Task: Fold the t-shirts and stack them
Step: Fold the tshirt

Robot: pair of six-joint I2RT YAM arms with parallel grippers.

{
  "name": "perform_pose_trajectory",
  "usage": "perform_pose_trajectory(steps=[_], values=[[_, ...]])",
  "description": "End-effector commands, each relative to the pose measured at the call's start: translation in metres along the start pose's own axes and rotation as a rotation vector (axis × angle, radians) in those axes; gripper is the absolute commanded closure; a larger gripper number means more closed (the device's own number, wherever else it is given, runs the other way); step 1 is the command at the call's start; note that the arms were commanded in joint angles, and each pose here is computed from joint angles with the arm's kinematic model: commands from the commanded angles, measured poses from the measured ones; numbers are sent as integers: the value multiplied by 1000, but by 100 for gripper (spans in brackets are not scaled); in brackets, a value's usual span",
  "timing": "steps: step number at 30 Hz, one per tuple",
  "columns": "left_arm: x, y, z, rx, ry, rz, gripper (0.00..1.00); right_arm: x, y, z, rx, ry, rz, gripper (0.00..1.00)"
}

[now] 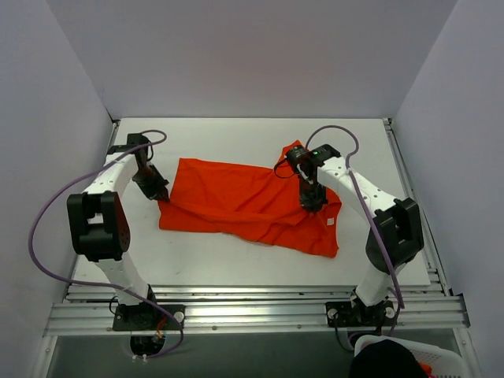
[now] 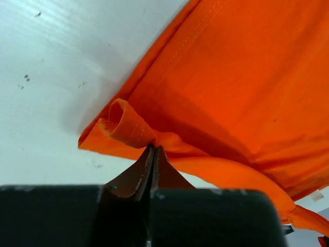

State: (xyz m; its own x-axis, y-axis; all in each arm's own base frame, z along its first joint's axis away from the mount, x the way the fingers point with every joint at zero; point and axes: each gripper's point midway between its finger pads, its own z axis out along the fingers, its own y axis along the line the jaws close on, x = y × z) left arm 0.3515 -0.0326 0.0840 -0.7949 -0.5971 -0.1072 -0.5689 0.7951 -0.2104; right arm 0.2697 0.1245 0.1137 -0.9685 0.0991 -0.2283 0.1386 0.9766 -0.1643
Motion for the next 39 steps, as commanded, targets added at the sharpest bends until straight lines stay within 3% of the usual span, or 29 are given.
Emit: perform_pose_trajectory(steps=[1,13,15,16,17,20,21,22,27,31,34,39], values=[[-22,-24,0,68,-46,60,98,-18,-10,6,55,-9,-50,100],[-26,-57,51,67,68,185,98,-50,-5,62,169,45,-85,100],[-30,-63,57,77,74,198,86,-59,-10,70,231,37,-68,100],[-31,-65,58,82,77,203,75,-64,-12,72,241,33,-58,98],[-39,-72,54,96,54,209,57,-68,-14,74,253,31,-49,94],[-51,-80,46,104,18,226,46,-86,-26,76,302,10,10,41],[-61,-87,36,118,-15,234,44,-90,-35,78,328,13,27,11],[-64,-88,27,115,-31,235,43,-100,-36,73,328,-10,53,0],[-84,-89,-26,121,-176,222,38,-117,-52,39,347,-82,127,0],[-68,-70,-74,114,-247,159,37,-88,-38,11,217,-54,141,0],[-27,-44,-66,100,-174,98,37,-57,-25,-12,130,-55,122,0],[38,-9,-37,112,-62,42,38,31,-15,-4,-14,108,134,2]])
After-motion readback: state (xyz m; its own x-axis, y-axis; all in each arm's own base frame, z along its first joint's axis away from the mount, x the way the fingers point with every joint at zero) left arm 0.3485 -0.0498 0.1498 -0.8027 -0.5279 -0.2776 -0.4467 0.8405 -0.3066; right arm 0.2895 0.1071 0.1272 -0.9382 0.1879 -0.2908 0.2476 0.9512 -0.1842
